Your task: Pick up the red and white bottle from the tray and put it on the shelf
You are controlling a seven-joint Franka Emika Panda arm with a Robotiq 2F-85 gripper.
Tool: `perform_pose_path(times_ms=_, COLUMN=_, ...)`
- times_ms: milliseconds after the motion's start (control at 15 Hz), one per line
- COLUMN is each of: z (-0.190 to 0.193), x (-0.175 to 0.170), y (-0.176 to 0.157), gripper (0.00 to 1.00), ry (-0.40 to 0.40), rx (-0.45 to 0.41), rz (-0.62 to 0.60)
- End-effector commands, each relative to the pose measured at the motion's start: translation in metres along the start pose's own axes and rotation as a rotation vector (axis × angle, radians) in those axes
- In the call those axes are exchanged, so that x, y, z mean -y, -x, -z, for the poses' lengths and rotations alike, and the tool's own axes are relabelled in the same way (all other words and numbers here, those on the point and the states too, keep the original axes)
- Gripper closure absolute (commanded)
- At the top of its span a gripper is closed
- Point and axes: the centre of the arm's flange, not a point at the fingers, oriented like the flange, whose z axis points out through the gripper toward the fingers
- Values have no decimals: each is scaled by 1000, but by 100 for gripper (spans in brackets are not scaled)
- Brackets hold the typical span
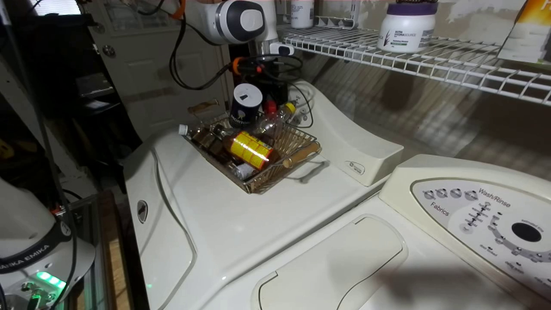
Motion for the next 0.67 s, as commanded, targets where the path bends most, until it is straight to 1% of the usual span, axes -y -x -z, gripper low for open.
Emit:
perform_pose_path(times_ms=0, z=6, x=-5, y=7, gripper=48, ry=-4, rx=-13, rz=-14)
perform_pose_path(times_ms=200, z=11, x=-4, y=14, gripper=48, ry=-2, rx=50, rz=-15)
perform_pose_path(times_ms=400, z=16, x=-2, y=20, gripper=48, ry=-4, rx=75, rz=-18)
perform_pose_path(times_ms=600, z=27, x=0, y=26, gripper=48, ry=3, rx=73, rz=-21)
